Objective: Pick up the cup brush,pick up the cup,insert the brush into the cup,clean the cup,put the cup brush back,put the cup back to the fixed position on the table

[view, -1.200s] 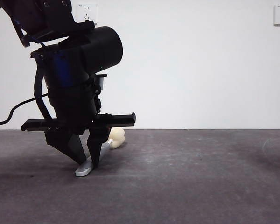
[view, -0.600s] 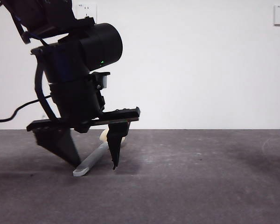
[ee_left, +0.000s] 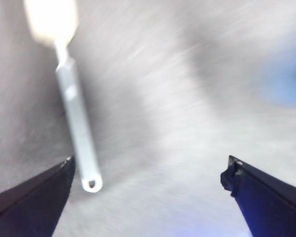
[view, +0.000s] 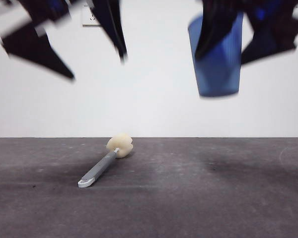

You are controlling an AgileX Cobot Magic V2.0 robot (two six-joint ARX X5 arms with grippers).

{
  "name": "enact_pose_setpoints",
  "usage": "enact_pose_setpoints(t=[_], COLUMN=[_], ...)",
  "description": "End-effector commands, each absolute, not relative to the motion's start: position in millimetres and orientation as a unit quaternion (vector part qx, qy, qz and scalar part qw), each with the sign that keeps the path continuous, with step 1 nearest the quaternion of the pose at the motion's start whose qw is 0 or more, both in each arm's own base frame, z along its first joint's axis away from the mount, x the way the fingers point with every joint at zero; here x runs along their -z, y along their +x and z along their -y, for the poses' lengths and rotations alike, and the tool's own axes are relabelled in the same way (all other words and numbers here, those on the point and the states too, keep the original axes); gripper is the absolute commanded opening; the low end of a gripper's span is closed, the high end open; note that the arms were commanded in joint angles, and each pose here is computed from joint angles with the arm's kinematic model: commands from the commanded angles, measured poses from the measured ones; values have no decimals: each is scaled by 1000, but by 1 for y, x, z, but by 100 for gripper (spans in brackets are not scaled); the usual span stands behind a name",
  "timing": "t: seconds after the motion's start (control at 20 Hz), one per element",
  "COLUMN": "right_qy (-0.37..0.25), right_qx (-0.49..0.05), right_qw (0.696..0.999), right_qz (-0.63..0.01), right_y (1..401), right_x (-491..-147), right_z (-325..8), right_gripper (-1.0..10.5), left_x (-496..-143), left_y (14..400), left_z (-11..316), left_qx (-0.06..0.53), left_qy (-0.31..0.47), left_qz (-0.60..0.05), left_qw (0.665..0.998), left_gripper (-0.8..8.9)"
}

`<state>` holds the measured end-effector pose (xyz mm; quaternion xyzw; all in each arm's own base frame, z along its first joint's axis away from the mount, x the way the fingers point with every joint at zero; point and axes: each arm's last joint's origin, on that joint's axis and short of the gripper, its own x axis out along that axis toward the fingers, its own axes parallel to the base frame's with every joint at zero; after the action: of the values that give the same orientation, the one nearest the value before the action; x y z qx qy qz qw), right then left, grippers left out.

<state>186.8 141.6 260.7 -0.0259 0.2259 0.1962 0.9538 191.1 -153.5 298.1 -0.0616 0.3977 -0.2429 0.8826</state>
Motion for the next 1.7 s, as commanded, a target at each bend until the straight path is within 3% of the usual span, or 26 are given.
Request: enact_pose_setpoints(t=[0.05,0.25,0.55,1.0,1.45,1.55,1.6,1.7], right_qy=[-23,-38,-33,-20,-28,-31,-34,-39], right_qx=[-194,-199,-184,-170,-169,-169,-169,-170], right_qw=[953,949,956,971,965,962,959,955], right_qz=[-232,-242,-225,-168,-199,-214,-223,-238], right_y=[210,241,257,257,261,259,258,256], right_x=[-241,-208,-164,-140,-114,-112,-110,-107], right_z=[-144,-152,-148,-124,-126,-127,-127,-127], right_gripper=[-13,-13,-13,-13,-11,26,97,351], left_x=[-325,-350,-354,-354,-353,-352,-352,-351], left_y=[163,122,89,85,85,85,85,85], left_z=[132,100,74,71,71,70,70,70], left_qx=[282,306,303,302,296,288,288,287], left_qy=[-70,-86,-84,-84,-80,-77,-77,-76], left_qz=[-354,-311,-316,-315,-321,-324,-325,-326], left_qw=[889,896,895,896,896,898,898,897], left_gripper=[534,534,534,534,534,534,534,534])
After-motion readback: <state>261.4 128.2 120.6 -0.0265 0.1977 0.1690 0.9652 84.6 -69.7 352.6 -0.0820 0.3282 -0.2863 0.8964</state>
